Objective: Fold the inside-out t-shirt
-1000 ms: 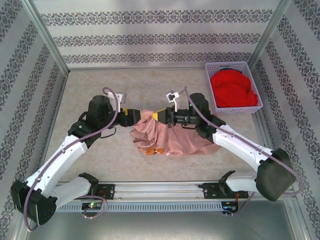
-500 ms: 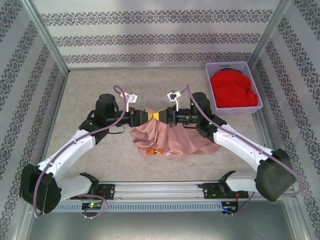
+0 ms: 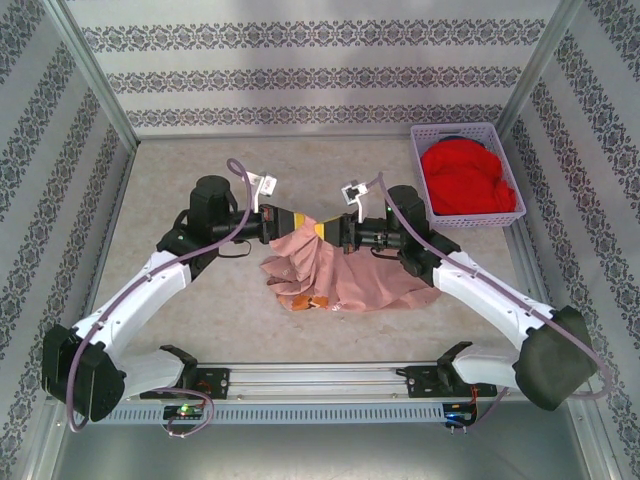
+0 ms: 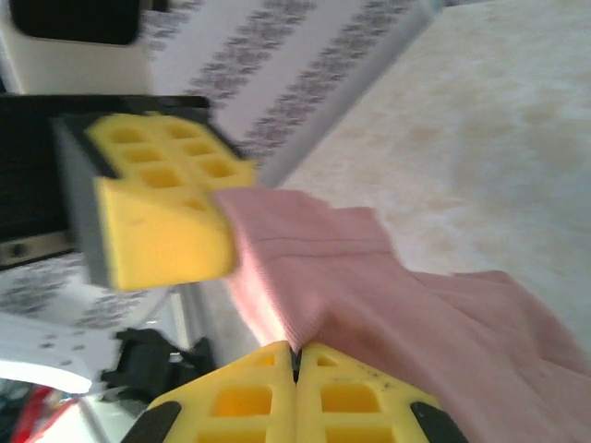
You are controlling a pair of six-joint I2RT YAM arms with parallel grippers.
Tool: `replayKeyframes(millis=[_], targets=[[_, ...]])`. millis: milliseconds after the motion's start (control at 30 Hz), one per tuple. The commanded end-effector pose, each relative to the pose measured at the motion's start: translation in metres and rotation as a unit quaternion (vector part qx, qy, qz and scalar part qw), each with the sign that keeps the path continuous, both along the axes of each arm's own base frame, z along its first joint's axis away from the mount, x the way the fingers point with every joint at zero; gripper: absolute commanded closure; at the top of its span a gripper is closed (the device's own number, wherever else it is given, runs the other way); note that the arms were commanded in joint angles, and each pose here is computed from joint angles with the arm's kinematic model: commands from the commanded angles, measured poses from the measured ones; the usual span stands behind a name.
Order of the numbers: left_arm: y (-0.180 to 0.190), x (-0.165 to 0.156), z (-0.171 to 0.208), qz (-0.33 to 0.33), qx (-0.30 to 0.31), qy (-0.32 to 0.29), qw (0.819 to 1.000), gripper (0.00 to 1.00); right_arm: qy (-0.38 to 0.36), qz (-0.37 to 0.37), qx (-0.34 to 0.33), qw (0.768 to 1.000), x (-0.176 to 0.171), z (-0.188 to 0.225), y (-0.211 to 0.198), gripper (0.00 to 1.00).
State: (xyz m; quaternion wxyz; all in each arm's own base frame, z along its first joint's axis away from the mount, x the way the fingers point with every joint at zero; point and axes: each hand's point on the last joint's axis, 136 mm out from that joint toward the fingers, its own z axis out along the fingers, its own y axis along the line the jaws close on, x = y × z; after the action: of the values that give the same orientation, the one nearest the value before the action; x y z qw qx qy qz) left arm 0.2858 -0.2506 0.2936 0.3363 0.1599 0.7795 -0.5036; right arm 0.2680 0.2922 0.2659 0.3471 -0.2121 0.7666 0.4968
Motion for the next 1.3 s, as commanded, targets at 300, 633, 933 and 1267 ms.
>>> replayKeyframes(millis=[300,633,933,1267], targets=[[-0.006,-0.026,0.001,0.028,0.059,0.142,0.988,1.00,-0.072,-0.134,-0.229,0.961,0.012,-0.042,-0.042,0.58],[0.038,-0.021,-0.041,0.117,0.172,0.098,0.973,1.00,0.093,-0.226,-0.306,0.920,0.029,-0.100,-0.120,0.42],[0.072,0.002,-0.004,0.191,0.169,0.032,0.967,1.00,0.156,-0.204,-0.370,0.893,0.018,-0.153,-0.126,0.29],[0.089,0.009,-0.002,0.238,0.166,0.023,0.957,1.00,0.176,-0.160,-0.388,0.890,0.043,-0.196,-0.095,0.74]])
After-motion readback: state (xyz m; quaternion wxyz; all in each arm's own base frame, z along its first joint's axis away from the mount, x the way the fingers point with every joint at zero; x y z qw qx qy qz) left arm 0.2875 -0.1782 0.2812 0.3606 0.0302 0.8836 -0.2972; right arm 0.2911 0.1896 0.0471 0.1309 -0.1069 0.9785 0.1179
